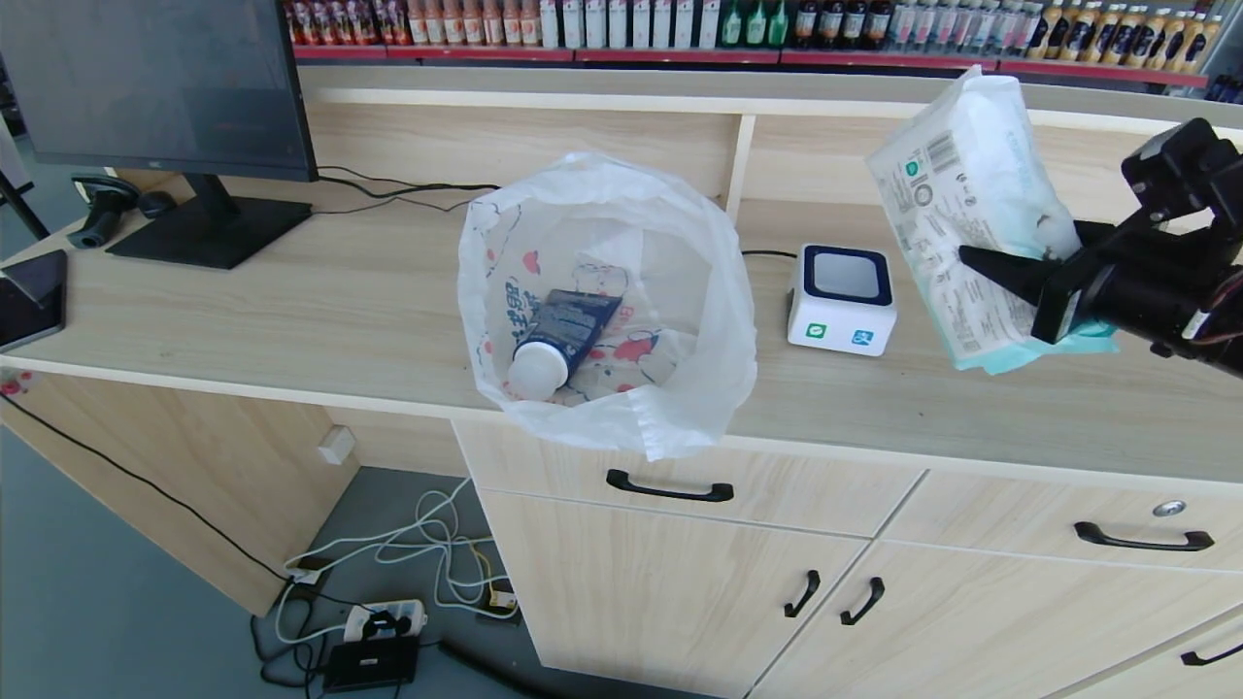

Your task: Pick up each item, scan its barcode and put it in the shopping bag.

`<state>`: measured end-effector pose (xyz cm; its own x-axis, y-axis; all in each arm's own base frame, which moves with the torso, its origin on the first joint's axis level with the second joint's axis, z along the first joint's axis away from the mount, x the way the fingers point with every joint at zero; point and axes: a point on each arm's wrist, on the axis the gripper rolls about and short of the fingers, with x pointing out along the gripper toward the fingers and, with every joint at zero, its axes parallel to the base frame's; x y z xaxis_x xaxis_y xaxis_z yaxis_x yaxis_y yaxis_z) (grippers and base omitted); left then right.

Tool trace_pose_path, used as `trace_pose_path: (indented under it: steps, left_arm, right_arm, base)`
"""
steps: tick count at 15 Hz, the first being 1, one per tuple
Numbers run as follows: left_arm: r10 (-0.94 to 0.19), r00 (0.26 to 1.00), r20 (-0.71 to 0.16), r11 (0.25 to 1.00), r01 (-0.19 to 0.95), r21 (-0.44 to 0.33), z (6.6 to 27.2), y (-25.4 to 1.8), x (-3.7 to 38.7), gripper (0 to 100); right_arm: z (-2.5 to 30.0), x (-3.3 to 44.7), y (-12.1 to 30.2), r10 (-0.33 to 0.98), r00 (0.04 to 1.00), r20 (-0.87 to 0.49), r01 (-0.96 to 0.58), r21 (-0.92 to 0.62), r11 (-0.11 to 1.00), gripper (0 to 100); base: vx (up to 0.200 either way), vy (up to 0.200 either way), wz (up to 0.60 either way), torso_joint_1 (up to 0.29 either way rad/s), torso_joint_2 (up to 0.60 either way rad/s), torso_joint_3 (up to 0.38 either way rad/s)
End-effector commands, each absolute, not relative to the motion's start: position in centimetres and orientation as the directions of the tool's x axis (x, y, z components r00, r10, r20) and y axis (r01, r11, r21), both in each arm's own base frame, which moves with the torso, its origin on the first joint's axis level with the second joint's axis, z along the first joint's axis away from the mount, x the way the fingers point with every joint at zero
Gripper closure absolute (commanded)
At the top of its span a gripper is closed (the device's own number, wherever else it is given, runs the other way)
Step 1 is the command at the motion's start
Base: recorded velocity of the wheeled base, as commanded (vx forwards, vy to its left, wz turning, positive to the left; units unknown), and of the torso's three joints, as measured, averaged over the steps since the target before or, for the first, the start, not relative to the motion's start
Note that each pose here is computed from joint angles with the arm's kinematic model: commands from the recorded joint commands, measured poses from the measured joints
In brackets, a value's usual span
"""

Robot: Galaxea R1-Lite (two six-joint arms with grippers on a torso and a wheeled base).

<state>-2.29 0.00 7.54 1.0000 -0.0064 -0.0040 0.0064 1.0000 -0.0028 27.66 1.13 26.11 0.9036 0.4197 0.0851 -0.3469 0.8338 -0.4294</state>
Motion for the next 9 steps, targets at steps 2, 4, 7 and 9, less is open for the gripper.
trace_pose_path:
  steps: [2,4,7,9]
  left_arm:
    - [-0.006,1.0,-0.005,1.0,0.006,-0.003,7.5,0.0,-2.3,100]
    - [-0.006,1.0,-0.005,1.0,0.006,-0.002,7.5,0.0,-2.3,100]
    - [-0.006,1.0,-0.005,1.0,0.006,0.0,7.5,0.0,-2.3,100]
    - [-0.006,1.0,-0.005,1.0,0.006,-0.002,7.5,0.0,-2.3,100]
  right_arm:
    - [26.8,20.5,1.2,0.408,0.888,0.212,-0.344,-0.282,0.896,100]
    - [27.0,18.3,1.0,0.329,0.91,0.25,-0.283,-0.202,0.937,100]
    - [27.4,16.8,1.1,0.329,0.901,0.283,-0.293,-0.161,0.942,100]
    - [27.2,16.6,1.1,0.317,0.907,0.279,-0.286,-0.147,0.947,100]
  base:
    - [0.0,0.0,0.0,0.0,0.0,0.0]
    - [0.0,0.0,0.0,0.0,0.0,0.0]
    - [0.0,0.0,0.0,0.0,0.0,0.0]
    - [0.0,0.0,0.0,0.0,0.0,0.0]
